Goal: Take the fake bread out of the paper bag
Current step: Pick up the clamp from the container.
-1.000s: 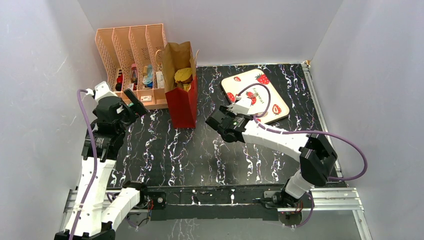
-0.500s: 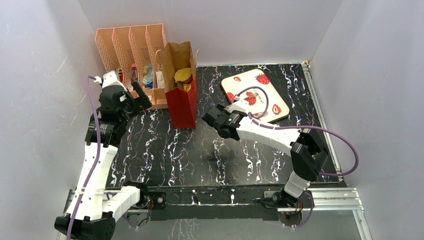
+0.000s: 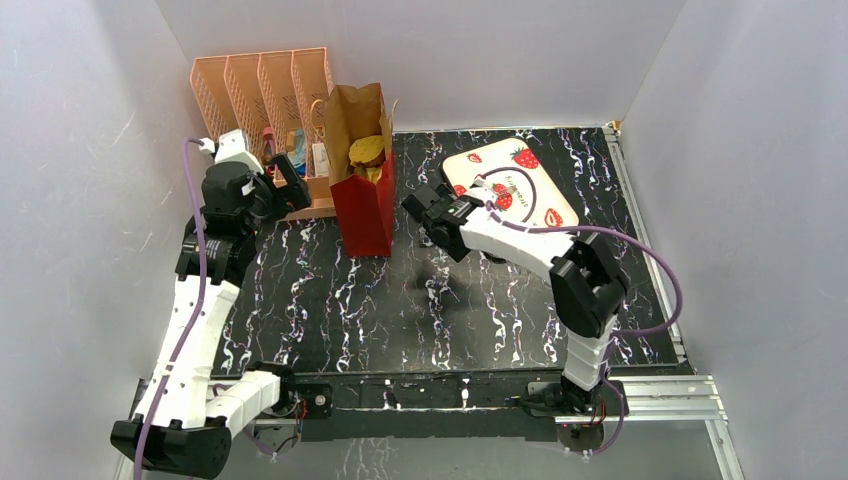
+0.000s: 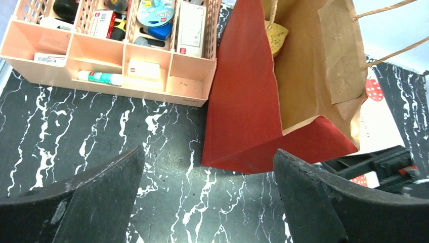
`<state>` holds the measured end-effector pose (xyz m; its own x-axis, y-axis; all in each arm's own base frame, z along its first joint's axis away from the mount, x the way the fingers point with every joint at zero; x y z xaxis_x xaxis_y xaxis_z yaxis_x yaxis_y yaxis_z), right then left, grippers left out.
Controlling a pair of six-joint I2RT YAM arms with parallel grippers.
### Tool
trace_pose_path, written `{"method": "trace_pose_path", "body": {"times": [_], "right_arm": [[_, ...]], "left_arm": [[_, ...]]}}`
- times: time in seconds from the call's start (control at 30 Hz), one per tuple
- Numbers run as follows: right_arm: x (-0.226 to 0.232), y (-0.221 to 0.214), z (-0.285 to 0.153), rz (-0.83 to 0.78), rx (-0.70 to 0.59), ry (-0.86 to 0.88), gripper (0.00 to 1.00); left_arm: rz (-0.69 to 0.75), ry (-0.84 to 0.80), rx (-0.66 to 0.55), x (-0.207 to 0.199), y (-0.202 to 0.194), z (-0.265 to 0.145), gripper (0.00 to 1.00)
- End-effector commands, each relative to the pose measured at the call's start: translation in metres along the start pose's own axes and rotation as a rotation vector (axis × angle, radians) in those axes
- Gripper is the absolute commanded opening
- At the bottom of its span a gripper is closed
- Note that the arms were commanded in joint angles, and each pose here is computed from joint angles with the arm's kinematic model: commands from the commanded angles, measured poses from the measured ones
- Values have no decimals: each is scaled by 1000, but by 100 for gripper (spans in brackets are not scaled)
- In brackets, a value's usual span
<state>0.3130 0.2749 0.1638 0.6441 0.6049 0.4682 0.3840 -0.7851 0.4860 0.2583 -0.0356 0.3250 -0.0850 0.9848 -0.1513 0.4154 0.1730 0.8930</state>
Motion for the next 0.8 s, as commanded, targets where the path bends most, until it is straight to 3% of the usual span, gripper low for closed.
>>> {"method": "trace_pose_path", "body": {"times": [0.0,0.77], "right_arm": [[15,0,9,71,-1,-12,98],[18,8,78,122,31,-98,98]], "left_arm": [[12,-62,-65,-9,16,-3,98],[25,-116,-96,-18,30,-3,98]]}}
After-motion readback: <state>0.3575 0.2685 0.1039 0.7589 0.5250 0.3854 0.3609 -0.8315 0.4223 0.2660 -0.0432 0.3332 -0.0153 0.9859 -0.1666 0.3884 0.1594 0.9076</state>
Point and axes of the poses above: each gripper's point midway between its finger pads, its own z axis out along the fingers, its own x axis along the line the jaws close on, y = z × x, the point moved 6 cm from there along -z, back along the fingers, and after that the axes turned 8 degrees about z, right-handed, at the moved point
